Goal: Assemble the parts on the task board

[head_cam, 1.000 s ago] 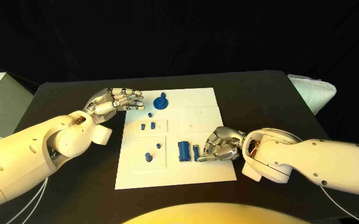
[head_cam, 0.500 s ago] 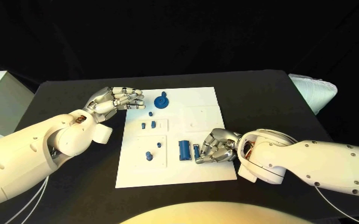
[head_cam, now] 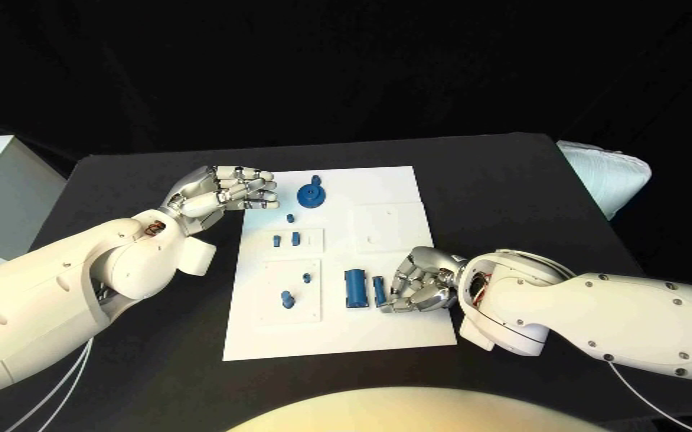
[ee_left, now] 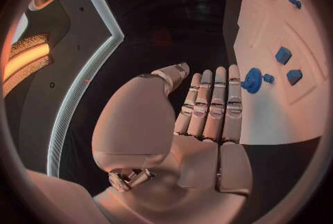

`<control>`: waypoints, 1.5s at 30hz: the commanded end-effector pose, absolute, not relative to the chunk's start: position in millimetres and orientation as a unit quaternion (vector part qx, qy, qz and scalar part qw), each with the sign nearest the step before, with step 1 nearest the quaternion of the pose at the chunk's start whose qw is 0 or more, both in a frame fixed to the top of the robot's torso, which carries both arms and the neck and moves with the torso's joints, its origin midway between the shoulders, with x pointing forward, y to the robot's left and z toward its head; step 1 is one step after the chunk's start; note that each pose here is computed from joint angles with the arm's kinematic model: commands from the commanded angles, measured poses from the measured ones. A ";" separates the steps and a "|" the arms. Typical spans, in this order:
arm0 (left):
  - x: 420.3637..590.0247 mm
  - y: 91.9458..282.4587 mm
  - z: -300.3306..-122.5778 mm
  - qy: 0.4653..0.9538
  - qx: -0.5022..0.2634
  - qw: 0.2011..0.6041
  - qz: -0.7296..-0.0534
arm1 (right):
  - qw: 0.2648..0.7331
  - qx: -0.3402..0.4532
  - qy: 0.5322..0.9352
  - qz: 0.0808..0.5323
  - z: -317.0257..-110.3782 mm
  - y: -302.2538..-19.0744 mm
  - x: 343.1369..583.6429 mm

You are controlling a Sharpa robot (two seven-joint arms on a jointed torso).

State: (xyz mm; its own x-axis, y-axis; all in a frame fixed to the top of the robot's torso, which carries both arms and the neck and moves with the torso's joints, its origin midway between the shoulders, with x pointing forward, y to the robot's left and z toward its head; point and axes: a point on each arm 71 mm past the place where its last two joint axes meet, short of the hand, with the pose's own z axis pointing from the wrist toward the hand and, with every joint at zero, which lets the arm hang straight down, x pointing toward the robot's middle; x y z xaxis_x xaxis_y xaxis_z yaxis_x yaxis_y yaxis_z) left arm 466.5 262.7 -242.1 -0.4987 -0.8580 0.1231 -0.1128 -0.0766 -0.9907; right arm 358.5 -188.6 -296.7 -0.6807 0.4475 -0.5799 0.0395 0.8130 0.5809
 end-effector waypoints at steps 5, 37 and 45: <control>466.0 261.6 -241.0 0.607 -0.396 0.301 -0.620 | 0.386 0.145 0.871 0.268 -296.1 -190.3 359.9; 465.6 262.7 -240.6 0.608 -0.396 0.302 -0.619 | 0.384 0.150 0.863 0.294 -292.0 -193.0 356.9; 465.6 262.6 -240.6 0.608 -0.396 0.301 -0.619 | 0.387 0.154 0.861 0.291 -292.1 -193.8 358.1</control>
State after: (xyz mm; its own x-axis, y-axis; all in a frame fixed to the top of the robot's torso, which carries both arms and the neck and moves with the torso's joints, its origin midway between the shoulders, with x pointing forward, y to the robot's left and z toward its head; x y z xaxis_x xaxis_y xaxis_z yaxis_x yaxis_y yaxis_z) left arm 466.0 264.2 -241.6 -0.4978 -0.8588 0.1213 -0.1135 -0.0742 -0.9908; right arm 357.6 -194.6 -293.0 -0.6604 0.4812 -0.5766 0.0442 0.7913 0.6098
